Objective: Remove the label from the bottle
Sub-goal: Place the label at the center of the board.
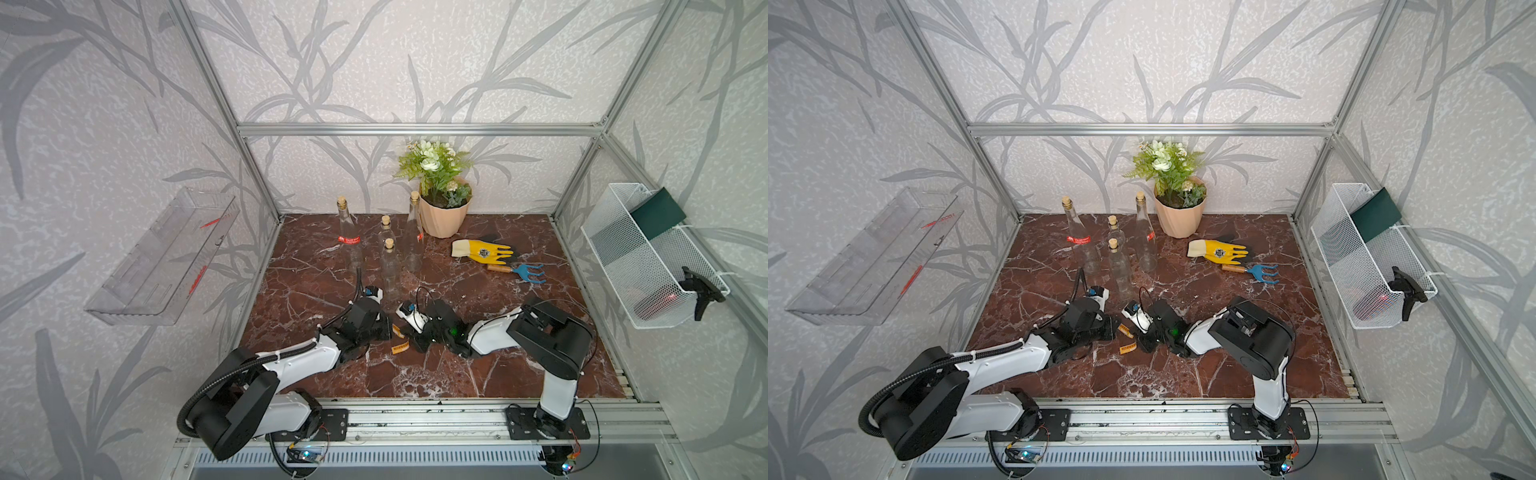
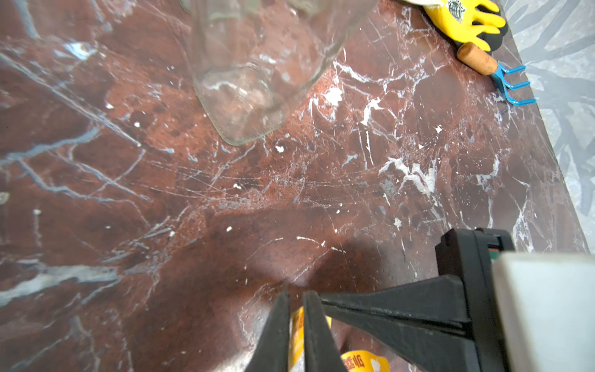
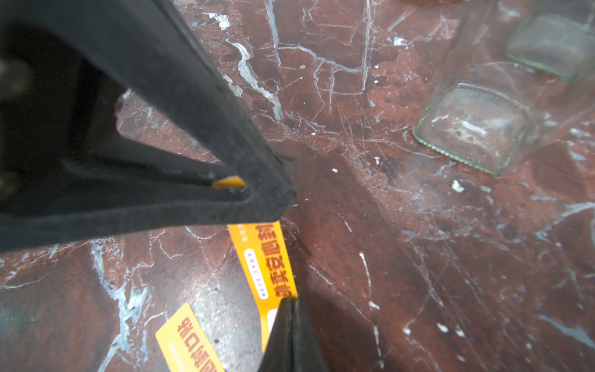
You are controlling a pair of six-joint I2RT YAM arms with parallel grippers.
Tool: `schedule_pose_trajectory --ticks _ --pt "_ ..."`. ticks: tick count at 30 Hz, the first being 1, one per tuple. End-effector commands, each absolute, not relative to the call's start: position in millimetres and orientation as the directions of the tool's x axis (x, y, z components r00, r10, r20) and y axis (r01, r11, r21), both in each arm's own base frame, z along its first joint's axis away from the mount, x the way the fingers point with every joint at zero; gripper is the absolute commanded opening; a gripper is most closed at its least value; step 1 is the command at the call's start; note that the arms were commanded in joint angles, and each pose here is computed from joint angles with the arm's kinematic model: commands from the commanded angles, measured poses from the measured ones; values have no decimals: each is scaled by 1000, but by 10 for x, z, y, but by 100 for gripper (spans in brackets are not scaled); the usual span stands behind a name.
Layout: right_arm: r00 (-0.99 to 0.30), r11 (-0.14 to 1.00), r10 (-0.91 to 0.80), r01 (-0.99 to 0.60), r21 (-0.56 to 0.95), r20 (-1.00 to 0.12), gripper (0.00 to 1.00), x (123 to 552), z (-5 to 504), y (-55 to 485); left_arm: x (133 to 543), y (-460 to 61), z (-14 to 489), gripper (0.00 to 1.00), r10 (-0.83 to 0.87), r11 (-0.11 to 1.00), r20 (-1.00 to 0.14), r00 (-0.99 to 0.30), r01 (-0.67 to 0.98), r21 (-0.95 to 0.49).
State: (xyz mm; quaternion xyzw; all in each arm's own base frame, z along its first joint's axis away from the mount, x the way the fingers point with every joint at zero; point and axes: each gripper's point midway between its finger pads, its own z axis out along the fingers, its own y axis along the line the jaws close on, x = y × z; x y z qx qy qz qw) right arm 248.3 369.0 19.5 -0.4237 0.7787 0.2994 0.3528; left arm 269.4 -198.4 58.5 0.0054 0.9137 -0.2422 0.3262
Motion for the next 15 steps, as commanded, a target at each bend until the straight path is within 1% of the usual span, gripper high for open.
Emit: schedule_pose_trajectory --ticks 1,9,15 --pt "-405 462 -455 -869 179 -793 0 2487 138 3690 2728 -1895 610 16 -167 898 -620 -767 141 -416" --pt "-394 461 -456 -872 168 -798 0 2490 176 3679 2743 -1893 556 17 -160 904 -612 -774 134 -405" --pt "-388 457 -453 -874 165 -803 0 2493 204 3686 2752 -1820 554 21 -167 919 -616 -770 105 -380"
